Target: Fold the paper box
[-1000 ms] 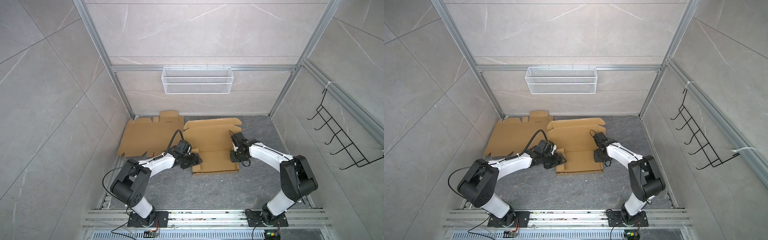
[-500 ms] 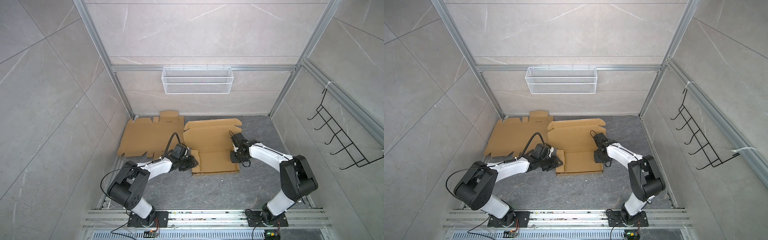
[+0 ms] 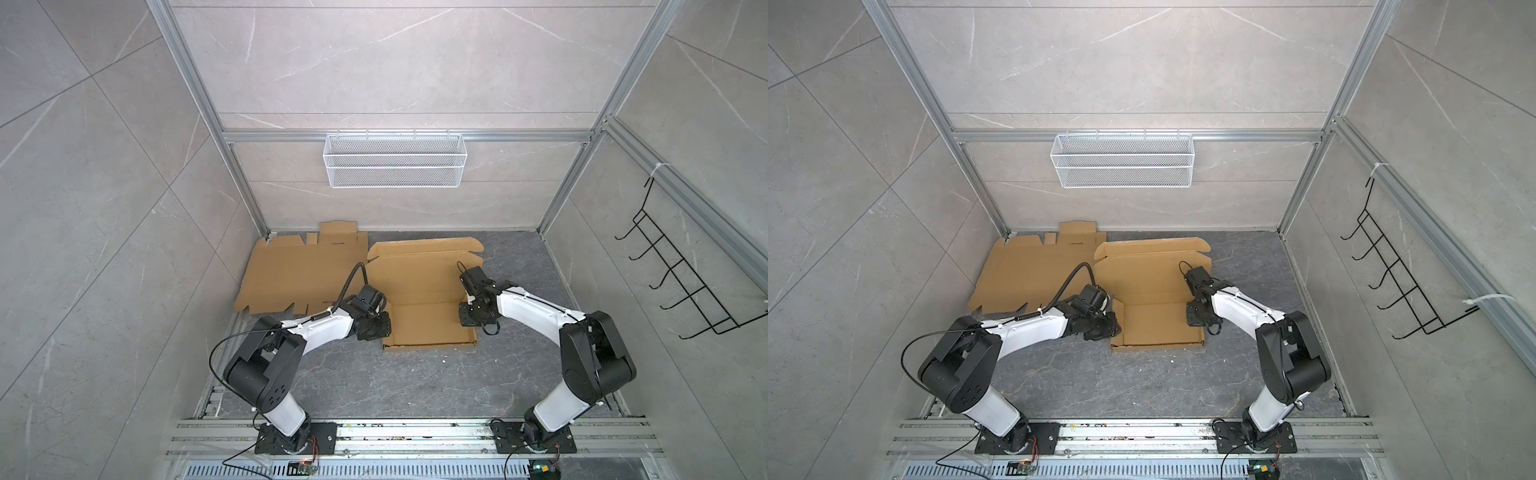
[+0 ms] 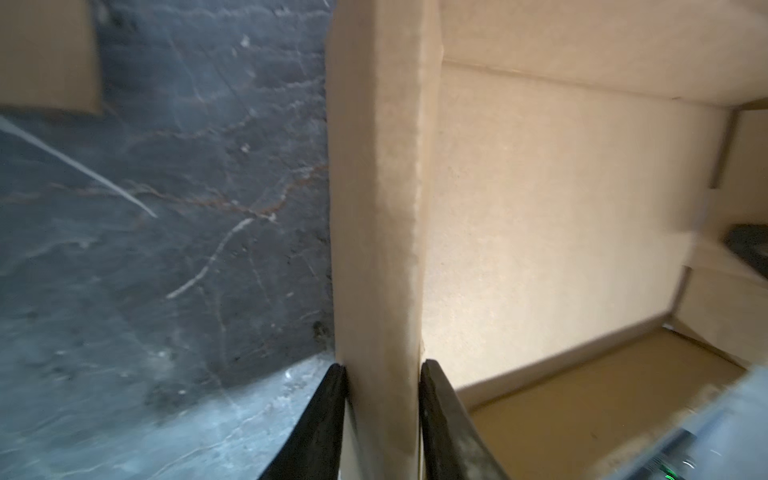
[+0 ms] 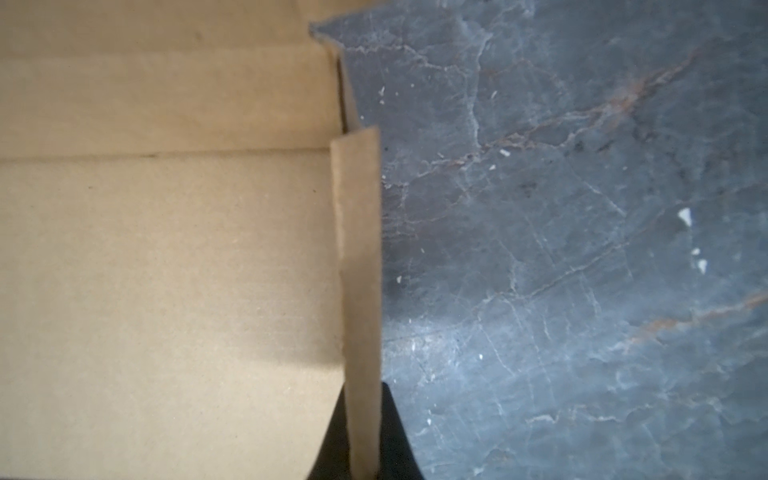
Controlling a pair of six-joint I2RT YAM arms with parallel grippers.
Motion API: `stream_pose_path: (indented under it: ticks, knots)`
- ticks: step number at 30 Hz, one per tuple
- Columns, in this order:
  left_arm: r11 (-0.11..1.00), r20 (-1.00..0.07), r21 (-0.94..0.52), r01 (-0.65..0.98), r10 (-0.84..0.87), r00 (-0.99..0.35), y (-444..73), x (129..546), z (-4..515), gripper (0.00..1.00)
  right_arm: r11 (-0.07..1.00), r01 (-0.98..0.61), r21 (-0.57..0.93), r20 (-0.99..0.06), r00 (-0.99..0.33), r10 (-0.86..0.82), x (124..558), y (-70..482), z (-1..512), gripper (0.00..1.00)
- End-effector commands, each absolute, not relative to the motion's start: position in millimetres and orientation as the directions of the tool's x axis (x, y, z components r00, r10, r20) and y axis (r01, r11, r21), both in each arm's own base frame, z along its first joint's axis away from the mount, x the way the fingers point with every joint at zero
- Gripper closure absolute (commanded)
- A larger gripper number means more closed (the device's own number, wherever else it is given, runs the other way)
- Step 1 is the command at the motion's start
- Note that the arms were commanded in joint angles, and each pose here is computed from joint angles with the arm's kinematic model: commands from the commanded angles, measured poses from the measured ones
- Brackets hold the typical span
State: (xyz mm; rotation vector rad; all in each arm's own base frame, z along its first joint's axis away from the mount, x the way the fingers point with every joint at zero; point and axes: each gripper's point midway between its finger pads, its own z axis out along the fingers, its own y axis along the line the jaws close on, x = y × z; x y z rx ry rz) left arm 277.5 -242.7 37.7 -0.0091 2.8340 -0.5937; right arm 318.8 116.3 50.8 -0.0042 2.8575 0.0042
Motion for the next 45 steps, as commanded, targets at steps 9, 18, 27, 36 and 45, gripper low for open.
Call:
stream_pose_path:
  ticks: [9, 18, 27, 36, 45]
  knots:
    - [0.999, -0.183, 0.014, 0.049, 0.050, -0.982, -204, 272, 11, 0.84, 0.991, 0.136, 0.013, -0.331, -0.934, 0.132, 302, 116, 56, 0.93]
    - [0.981, -0.141, 0.181, 0.065, 0.091, -0.986, -198, 269, 3, 1.00, 0.991, 0.131, 0.011, -0.318, -0.939, 0.128, 297, 118, 47, 0.94]
    - [0.997, -0.127, 0.075, 0.017, 0.027, -0.991, -213, 265, 3, 0.71, 0.993, 0.115, 0.009, -0.305, -0.946, 0.112, 296, 119, 38, 0.94]
    - [0.994, -0.188, -0.106, 0.001, -0.019, -0.982, -223, 288, 44, 0.57, 0.994, 0.110, 0.016, -0.302, -0.947, 0.110, 298, 122, 35, 0.95]
    - [0.980, -0.241, -0.200, 0.005, -0.044, -0.969, -227, 322, 53, 0.54, 0.994, 0.111, 0.011, -0.302, -0.947, 0.109, 299, 122, 36, 0.95]
